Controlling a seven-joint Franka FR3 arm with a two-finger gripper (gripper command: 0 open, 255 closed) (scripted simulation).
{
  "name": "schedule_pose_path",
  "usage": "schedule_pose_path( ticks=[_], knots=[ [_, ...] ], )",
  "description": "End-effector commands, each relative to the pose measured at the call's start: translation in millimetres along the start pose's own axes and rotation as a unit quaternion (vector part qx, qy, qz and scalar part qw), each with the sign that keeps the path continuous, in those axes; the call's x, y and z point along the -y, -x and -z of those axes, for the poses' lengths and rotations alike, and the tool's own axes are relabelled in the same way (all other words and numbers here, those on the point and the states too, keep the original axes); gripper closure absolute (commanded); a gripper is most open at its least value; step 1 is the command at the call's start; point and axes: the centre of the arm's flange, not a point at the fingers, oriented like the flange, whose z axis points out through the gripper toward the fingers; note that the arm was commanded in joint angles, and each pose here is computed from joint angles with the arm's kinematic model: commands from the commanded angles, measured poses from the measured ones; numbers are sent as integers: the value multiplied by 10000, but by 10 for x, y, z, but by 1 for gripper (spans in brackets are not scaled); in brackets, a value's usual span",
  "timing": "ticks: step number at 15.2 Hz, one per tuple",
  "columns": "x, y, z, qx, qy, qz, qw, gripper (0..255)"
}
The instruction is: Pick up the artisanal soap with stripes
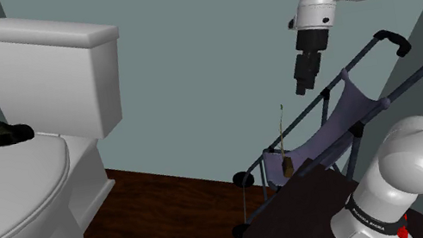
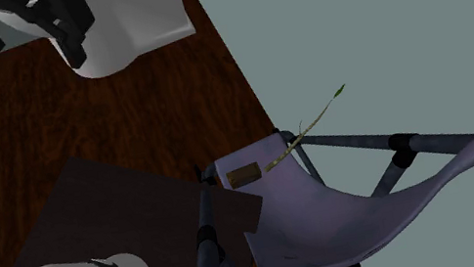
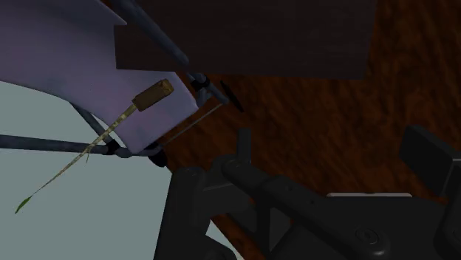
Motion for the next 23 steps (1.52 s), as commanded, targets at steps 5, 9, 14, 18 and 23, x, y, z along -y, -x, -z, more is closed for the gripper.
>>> schedule_pose_path(
  ticks=[5,9,14,18,23],
  knots=[
    [-204,-156,-444,-110,26,-613,9981,0],
    [-429,-296,-883,-220,53,-1224,9922,0],
    [-736,-443,-1427,-356,85,-1981,9795,0],
    [-998,-537,-1857,-464,111,-2578,9650,0],
    [-1344,-620,-2391,-596,142,-3309,9417,0]
  ],
)
